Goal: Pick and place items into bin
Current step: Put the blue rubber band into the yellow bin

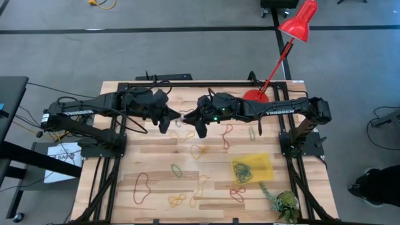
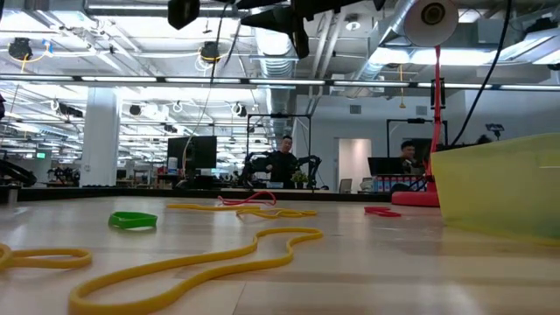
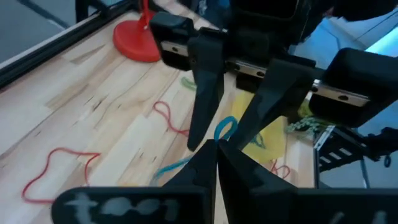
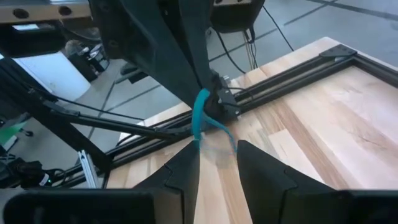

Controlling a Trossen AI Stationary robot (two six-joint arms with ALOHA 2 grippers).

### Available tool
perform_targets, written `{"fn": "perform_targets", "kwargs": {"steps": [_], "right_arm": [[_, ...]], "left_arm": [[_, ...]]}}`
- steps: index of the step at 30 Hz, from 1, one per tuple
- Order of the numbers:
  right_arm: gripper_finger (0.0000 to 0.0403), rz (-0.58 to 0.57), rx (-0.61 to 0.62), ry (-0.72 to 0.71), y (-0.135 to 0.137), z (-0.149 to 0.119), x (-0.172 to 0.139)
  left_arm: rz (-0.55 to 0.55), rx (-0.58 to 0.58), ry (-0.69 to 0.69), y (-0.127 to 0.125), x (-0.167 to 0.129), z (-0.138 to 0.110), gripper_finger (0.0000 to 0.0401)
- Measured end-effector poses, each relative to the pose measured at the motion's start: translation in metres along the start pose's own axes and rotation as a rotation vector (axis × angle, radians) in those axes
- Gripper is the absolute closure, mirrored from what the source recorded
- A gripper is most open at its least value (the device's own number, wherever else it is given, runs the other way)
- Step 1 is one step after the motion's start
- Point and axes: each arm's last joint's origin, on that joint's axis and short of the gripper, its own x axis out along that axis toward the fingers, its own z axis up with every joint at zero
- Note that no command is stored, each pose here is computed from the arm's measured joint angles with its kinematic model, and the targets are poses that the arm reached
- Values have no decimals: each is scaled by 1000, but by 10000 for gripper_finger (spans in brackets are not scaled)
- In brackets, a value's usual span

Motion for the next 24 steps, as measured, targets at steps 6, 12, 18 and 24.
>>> {"fn": "perform_targets", "kwargs": {"steps": [6, 12, 18, 24], "right_arm": [[310, 1, -7, -3, 0, 1, 0], [366, 0, -33, -2, 0, 0, 0], [392, -6, -35, -4, 0, 0, 0], [397, -36, -29, 34, -2, -3, 0]], "left_arm": [[-3, 0, 2, 0, 0, 0, 401], [-3, 1, 2, 0, 0, 0, 401], [10, 3, -5, 1, 0, 0, 401], [14, 12, -6, 2, 0, 1, 381]]}}
